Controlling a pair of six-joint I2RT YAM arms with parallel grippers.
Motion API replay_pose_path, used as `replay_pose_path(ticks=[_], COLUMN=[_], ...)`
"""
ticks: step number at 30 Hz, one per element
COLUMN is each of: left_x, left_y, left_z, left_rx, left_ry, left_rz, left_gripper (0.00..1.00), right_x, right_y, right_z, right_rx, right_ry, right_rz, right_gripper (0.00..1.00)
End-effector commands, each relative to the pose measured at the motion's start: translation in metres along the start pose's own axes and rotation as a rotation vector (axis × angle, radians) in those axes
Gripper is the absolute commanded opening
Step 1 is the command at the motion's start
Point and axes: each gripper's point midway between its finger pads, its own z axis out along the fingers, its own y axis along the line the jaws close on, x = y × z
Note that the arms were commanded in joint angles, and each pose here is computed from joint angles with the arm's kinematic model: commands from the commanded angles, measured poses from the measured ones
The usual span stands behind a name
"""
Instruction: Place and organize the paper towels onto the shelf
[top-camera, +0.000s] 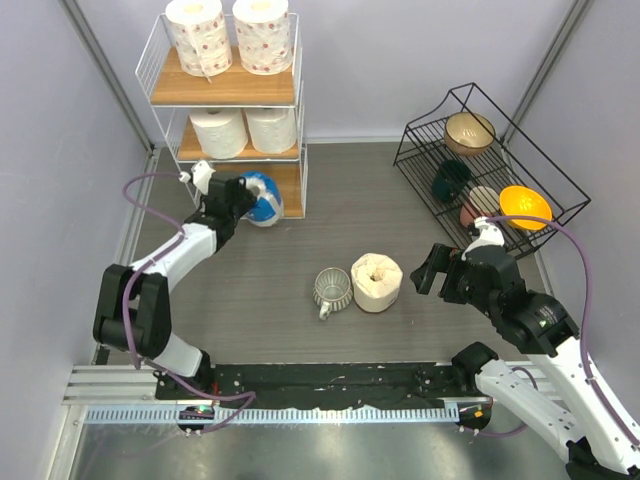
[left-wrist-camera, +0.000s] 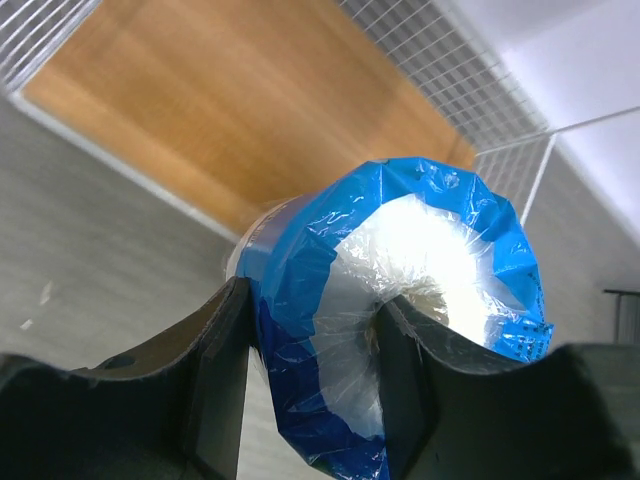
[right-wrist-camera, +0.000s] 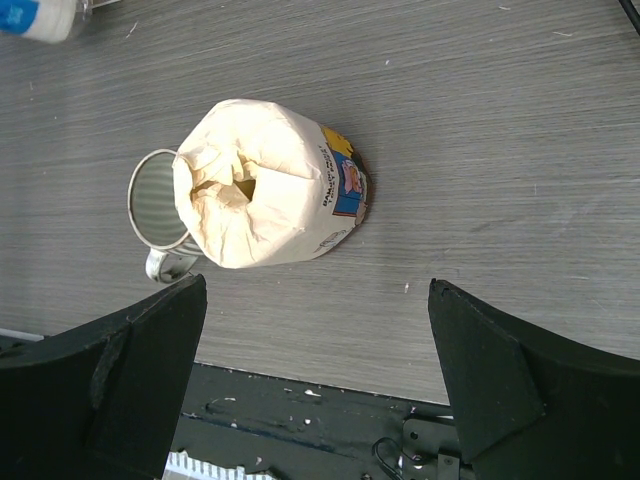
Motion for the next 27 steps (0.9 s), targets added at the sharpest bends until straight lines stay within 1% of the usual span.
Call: replay_pose_path(ticks=[1, 9, 16, 18, 19, 20, 22, 23, 27], left_x=[-0.031, -0.032, -0.035, -0.034, -0.033, -0.031, -0.028, -0.025, -0.019], left_y=[-0.049, -0.061, -0.068, -0.068, -0.066, -0.065, -0.064, -0.060, -0.053], left_z=[0.013, 0.045, 0.056, 0.058, 0.059, 0.059, 0.059, 0.058, 0.052], left_rx=[0.133, 0.133, 0.137, 0.137, 0.132, 0.130, 0.134, 0.129, 0.134], left_ry=[-0.058, -0.060, -0.063, -0.061, -0.058, -0.054, -0.052, -0.046, -0.036], left_rz=[-0.039, -0.045, -0.042, -0.041, -0.040, -0.041, -0.047, -0.047, -0.058], left_gripper=[0.40, 0.40, 0.40, 0.41, 0.44, 0.50, 0.55, 0.59, 0.70], right_x=[-0.015, -0.014, -0.014, -0.014, -0.014, -0.014, -0.013, -0.013, -0.014], right_y=[0.008, 0.007, 0.007, 0.007, 0.007, 0.007, 0.007, 0.007, 0.007], right_z=[-0.003, -0.002, 0.000, 0.000, -0.001, -0.001, 0.000, 0.000, 0.000], right_rx=[-0.021, -0.013, -0.010, -0.010, -0.009, -0.009, -0.010, -0.010, -0.010], right_ry=[-0.046, -0.043, -0.038, -0.038, -0.040, -0.040, -0.038, -0.038, -0.038], right_rz=[0.000, -0.001, -0.002, -0.001, -0.002, -0.002, -0.001, 0.001, -0.004], right_gripper=[0.98, 0.98, 0.98, 0.98, 0.98, 0.98, 0.98, 0.98, 0.98])
